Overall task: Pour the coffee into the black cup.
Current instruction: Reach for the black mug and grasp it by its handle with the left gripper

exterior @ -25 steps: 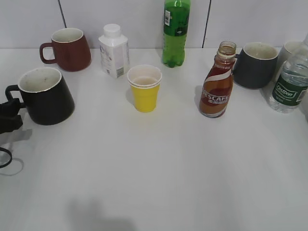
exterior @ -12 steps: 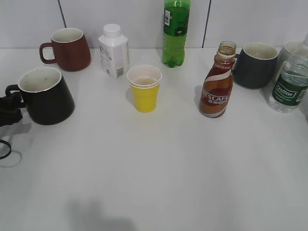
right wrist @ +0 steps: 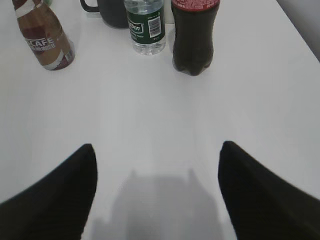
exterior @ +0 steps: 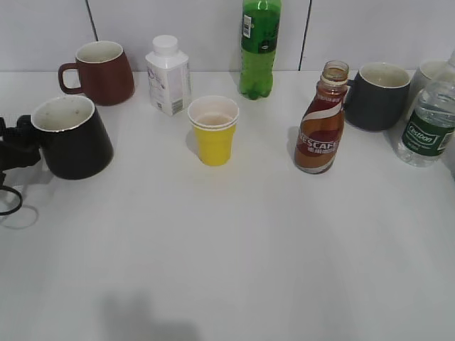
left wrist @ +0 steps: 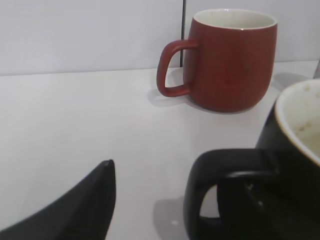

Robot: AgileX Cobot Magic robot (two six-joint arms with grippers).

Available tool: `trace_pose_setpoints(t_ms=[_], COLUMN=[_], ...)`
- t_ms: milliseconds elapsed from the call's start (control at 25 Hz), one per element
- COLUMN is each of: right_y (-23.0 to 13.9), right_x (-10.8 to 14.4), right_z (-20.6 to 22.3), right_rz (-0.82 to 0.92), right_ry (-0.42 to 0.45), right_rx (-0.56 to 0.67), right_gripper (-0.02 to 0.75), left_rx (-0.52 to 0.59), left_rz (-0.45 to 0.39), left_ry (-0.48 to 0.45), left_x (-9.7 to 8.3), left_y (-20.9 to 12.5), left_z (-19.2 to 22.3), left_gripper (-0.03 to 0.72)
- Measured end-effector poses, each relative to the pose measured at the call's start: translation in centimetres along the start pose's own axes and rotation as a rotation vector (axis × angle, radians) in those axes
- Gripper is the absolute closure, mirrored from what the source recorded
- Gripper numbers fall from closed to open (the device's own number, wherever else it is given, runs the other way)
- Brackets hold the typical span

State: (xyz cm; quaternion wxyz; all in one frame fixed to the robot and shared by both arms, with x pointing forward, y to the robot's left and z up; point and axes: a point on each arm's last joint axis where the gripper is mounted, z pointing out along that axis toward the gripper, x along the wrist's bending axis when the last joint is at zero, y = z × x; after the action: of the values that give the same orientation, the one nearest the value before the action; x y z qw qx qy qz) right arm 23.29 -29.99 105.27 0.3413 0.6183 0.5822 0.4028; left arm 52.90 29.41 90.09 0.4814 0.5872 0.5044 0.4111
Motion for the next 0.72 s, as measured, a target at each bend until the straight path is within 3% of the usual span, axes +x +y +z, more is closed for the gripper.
trace_pose_setpoints(t_ms=[160,440,720], right_y=[0.0,0.0,0.0], right_x=[0.0,0.0,0.0], right_z=[0.0,0.0,0.0], right_rz=[0.0,0.0,0.0], right_ry=[0.0,0.0,0.0], right_rx=[0.0,0.0,0.0], right_gripper=[0.15,0.15,0.15], left_rx=[0.007,0.025,0.033], left_rz=[0.015,0.038,0.069], left_ry=[-0.015,-0.034,-0.068], left_x=[0.0,0.3,0.8], left_y=[0.3,0.5,0.5], left_z=[0.8,1.3,1.3], left_gripper=[0.204,0.294,0.307])
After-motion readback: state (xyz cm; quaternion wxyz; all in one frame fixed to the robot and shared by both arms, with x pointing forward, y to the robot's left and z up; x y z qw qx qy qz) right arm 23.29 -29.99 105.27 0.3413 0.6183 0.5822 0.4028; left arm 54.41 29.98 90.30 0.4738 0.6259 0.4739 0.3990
